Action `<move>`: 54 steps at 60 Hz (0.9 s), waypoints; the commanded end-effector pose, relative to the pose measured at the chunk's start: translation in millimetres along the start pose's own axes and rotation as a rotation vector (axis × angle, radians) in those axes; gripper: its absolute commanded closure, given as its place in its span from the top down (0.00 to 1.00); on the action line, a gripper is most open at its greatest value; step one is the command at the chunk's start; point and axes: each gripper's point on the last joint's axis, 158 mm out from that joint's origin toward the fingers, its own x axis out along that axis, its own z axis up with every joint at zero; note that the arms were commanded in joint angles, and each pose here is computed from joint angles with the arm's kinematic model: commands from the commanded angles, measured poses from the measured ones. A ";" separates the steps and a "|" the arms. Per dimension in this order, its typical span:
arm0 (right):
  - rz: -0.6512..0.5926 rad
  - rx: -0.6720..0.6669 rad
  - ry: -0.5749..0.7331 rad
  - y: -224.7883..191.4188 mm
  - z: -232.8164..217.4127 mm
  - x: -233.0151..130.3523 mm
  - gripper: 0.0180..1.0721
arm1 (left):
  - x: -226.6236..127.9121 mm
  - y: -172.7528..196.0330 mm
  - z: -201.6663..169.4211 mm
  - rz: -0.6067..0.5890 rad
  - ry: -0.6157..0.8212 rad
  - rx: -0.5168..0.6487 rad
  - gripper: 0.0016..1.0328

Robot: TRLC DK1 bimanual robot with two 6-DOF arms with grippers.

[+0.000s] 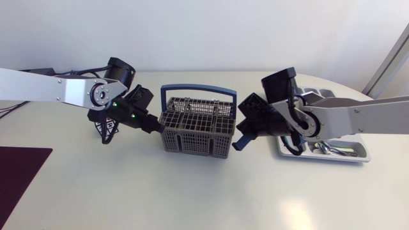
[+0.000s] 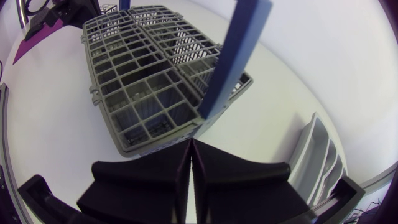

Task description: Transfer all utensils from the basket to the drawer tray.

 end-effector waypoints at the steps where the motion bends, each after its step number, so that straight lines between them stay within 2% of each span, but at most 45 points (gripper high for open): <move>1: 0.008 -0.012 0.004 2.5 2.0 7.3 0.07 | -9.2 -18.2 6.1 -0.030 -0.029 0.057 0.15; 12: 0.017 -0.025 -0.004 6.6 7.6 9.0 0.07 | -20.8 -33.4 -0.3 -0.041 -0.040 0.083 0.15; 33: 0.026 -0.048 -0.014 20.6 21.6 12.7 0.07 | -32.7 -40.3 -16.0 -0.054 -0.041 0.085 0.15; 54: 0.000 -0.049 0.008 19.6 14.5 12.6 0.07 | -35.8 -34.2 -16.3 -0.043 -0.048 0.075 0.15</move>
